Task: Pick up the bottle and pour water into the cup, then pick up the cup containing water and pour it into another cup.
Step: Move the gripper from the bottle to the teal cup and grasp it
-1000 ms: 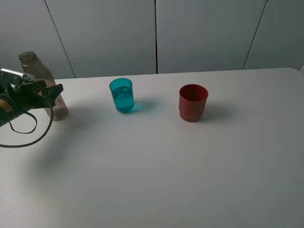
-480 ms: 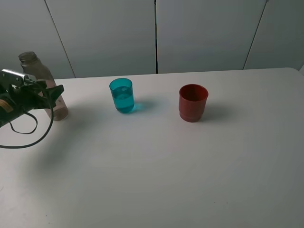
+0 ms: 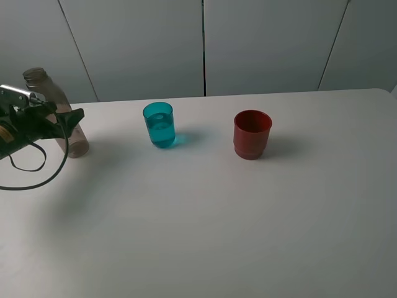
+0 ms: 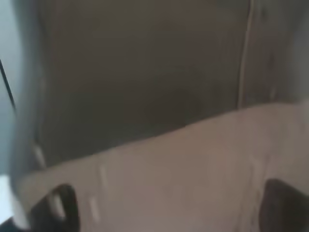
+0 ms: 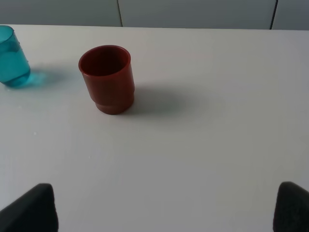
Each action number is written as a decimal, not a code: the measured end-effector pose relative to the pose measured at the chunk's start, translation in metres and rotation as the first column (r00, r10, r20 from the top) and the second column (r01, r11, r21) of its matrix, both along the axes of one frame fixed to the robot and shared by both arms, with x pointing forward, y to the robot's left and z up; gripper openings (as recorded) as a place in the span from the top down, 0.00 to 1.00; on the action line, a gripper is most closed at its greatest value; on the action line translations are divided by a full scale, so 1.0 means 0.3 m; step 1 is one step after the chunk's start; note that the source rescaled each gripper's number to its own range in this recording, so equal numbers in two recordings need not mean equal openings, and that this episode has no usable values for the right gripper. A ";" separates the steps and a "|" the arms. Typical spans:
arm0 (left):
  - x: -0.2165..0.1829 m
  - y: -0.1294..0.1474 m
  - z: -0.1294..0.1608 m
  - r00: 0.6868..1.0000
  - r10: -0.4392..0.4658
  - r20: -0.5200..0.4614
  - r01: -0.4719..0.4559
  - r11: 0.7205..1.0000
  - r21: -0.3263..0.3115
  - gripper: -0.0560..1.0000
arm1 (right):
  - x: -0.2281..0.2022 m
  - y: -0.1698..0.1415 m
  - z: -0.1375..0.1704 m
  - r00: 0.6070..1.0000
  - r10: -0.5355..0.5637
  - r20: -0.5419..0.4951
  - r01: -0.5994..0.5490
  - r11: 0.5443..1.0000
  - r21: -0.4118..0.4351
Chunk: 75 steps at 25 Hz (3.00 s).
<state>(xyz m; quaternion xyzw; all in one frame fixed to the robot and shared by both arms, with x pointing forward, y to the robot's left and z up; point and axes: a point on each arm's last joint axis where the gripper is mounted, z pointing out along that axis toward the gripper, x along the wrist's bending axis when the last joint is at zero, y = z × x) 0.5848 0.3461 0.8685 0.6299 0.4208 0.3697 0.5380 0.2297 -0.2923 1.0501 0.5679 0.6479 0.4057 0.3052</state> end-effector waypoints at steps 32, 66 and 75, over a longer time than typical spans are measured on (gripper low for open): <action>-0.100 -0.469 0.404 0.950 -0.296 0.104 0.302 0.952 -0.044 0.05 | 0.000 0.000 0.000 1.000 0.000 0.000 0.000 1.000 0.000; 0.038 -0.522 -0.157 0.931 -0.362 -0.054 0.361 0.932 -0.030 0.05 | 0.000 0.000 0.000 1.000 0.000 0.000 0.000 1.000 0.000; 0.082 -0.574 -0.181 0.916 -0.399 -0.032 0.398 0.916 -0.045 0.05 | 0.000 0.000 0.000 1.000 0.000 0.000 0.000 1.000 0.000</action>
